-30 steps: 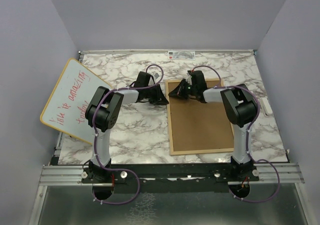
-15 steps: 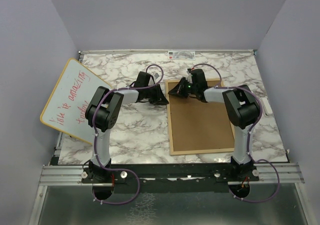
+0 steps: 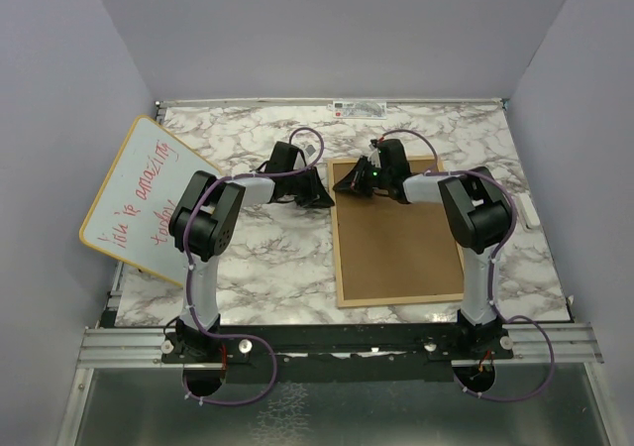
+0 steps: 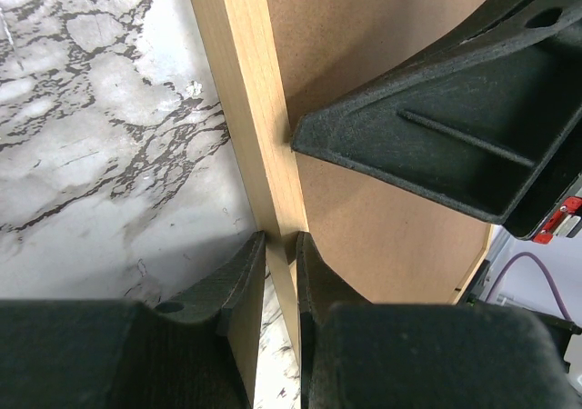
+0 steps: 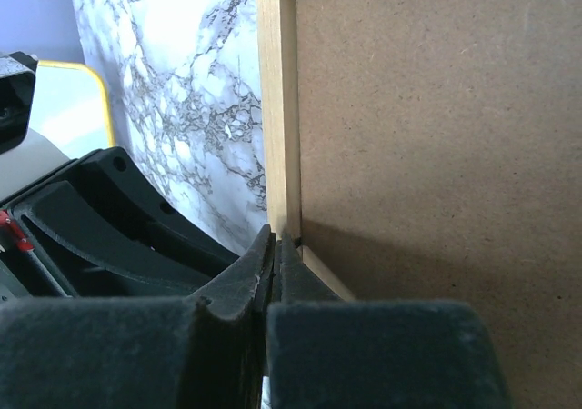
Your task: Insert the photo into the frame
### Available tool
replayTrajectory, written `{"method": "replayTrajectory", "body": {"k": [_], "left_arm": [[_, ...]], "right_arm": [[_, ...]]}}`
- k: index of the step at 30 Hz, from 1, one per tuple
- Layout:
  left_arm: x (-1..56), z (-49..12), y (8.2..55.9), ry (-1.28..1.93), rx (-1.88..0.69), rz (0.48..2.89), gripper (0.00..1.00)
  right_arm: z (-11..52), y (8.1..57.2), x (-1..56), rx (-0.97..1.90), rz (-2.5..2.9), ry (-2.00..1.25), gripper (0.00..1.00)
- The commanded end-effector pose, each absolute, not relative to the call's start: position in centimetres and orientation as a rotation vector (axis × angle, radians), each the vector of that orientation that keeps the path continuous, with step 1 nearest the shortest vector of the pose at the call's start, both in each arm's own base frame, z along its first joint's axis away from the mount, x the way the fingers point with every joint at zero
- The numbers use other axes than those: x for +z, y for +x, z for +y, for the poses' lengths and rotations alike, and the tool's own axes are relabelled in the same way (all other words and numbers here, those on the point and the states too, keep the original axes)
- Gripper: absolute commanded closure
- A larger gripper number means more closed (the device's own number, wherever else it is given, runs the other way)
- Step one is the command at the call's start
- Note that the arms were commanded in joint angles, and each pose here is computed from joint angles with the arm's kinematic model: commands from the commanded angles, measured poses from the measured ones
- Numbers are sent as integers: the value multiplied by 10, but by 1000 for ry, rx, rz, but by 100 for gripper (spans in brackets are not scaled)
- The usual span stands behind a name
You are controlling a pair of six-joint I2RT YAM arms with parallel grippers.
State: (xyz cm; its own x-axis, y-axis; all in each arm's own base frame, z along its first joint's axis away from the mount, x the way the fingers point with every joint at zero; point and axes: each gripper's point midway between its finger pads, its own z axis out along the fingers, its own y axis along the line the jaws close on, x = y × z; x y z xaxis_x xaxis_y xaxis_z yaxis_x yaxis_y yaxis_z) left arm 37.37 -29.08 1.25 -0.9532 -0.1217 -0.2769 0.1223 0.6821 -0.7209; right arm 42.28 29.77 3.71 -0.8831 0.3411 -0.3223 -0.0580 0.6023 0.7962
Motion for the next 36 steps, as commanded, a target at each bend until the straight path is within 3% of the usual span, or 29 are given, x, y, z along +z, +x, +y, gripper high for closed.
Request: {"method": "replayTrajectory", "body": {"k": [1,21,36], "left_arm": [[-118,-199,287,-150,-514,3087,87],[-121,-195,287,-166,-497,3092,87],[-120,-193,288,-173,-483,3091,87]], "right_arm": [[297,416,15,1181,2455,239,99],[277,386,-26,1071,2569,286,100],[248,382,-58,833,2632,360,99]]}}
